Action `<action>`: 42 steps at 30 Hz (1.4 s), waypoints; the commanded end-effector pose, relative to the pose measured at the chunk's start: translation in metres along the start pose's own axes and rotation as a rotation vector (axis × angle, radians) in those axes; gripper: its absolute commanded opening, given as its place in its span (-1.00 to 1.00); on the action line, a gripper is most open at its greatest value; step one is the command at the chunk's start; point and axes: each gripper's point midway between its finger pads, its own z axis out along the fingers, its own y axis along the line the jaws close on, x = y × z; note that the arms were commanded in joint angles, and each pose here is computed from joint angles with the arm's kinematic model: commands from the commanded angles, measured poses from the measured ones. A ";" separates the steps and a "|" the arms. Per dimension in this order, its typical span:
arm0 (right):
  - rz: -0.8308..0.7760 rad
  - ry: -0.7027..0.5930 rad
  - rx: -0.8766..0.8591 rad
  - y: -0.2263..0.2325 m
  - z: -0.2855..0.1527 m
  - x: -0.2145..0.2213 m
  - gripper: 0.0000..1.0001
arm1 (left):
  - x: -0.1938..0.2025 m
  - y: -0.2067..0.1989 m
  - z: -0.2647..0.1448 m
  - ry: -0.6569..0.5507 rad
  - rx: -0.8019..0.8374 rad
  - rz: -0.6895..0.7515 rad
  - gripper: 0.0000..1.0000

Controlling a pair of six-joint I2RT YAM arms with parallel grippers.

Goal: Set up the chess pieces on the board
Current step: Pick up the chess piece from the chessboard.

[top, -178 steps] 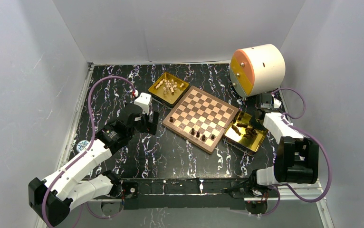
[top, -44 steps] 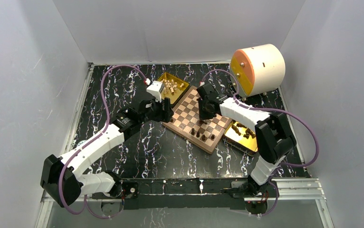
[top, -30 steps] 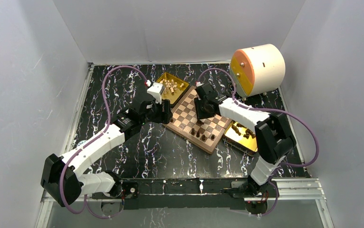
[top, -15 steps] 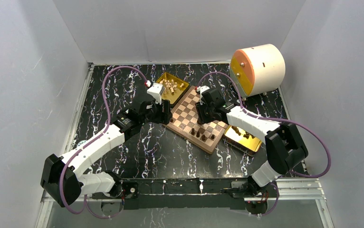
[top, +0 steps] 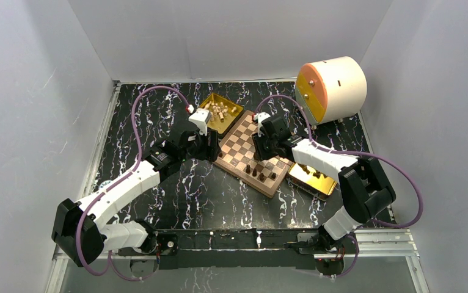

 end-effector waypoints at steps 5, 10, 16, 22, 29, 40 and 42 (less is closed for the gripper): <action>-0.021 -0.032 -0.010 -0.002 0.007 -0.005 -0.23 | -0.002 -0.001 -0.008 -0.005 0.014 0.005 0.23; -0.031 -0.023 -0.006 -0.003 0.009 0.000 -0.23 | 0.000 0.001 -0.007 -0.003 0.010 0.001 0.23; -0.045 -0.011 0.000 -0.007 0.009 0.006 -0.27 | 0.002 0.001 -0.006 0.002 0.007 0.004 0.22; -0.059 -0.018 -0.008 -0.006 0.010 0.007 -0.35 | 0.004 0.000 -0.004 0.018 0.013 0.005 0.21; -0.076 -0.032 -0.041 0.000 0.012 0.005 -0.44 | 0.004 -0.002 -0.002 0.024 0.015 -0.007 0.17; -0.081 -0.028 -0.039 -0.002 0.012 0.007 -0.42 | 0.011 -0.008 0.009 0.067 0.035 -0.059 0.10; -0.081 -0.023 -0.030 -0.004 0.013 0.008 -0.41 | 0.013 -0.008 0.010 0.072 0.036 -0.060 0.10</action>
